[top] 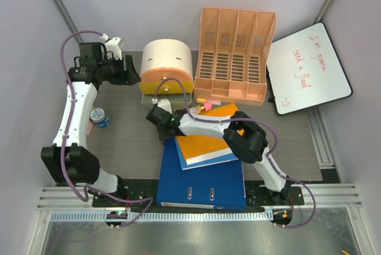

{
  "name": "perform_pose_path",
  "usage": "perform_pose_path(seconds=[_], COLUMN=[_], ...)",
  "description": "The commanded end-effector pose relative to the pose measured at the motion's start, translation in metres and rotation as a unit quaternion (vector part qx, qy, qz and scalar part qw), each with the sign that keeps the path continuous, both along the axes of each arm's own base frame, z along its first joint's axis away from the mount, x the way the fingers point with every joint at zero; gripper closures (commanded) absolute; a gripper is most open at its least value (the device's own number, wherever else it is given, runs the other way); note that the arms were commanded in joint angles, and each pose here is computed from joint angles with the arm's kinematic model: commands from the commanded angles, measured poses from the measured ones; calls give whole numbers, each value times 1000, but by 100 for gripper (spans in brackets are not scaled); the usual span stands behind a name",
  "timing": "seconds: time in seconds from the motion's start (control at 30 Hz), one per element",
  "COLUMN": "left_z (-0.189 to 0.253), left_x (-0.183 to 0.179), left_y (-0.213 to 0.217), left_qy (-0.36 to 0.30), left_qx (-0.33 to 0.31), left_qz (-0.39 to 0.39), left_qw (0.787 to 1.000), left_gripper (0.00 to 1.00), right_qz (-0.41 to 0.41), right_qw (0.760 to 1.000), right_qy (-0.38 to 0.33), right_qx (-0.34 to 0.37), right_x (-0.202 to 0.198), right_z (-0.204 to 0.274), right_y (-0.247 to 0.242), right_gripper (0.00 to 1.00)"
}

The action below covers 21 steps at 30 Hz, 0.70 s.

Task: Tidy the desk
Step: Pick up the stationery from the center of the board.

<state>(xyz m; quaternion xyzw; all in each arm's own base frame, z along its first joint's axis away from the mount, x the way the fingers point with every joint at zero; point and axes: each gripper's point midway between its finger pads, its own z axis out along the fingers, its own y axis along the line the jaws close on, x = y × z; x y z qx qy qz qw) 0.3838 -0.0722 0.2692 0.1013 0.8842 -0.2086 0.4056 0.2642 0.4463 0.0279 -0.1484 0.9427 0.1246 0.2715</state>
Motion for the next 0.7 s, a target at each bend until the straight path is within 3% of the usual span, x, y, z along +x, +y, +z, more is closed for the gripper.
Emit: perform_pose_path(seconds=[0.0,0.33,0.5,0.53,0.67], left_z=[20,21,18,17,17], left_x=[0,2,3,3,4], left_y=[-2,-2,-2,-2,-2], left_qy=[-30,-30,-26,-26,-24], left_qx=[-4,-3,-4,-5,-8], left_qz=[-12,-11,-11,-11,-11], left_qw=[999,999,1000,1000,1000], left_gripper=[37,37,37,37,37], right_qz=[35,134,163,172,181], right_qw=[999,977,944,928,903], right_qy=[-20,-163,-275,-310,-349], right_qx=[-20,8,-74,-117,-172], right_x=[-12,1,26,36,57], right_z=[5,141,192,204,212], right_y=[3,15,-16,-29,-45], right_gripper=[77,85,83,83,82])
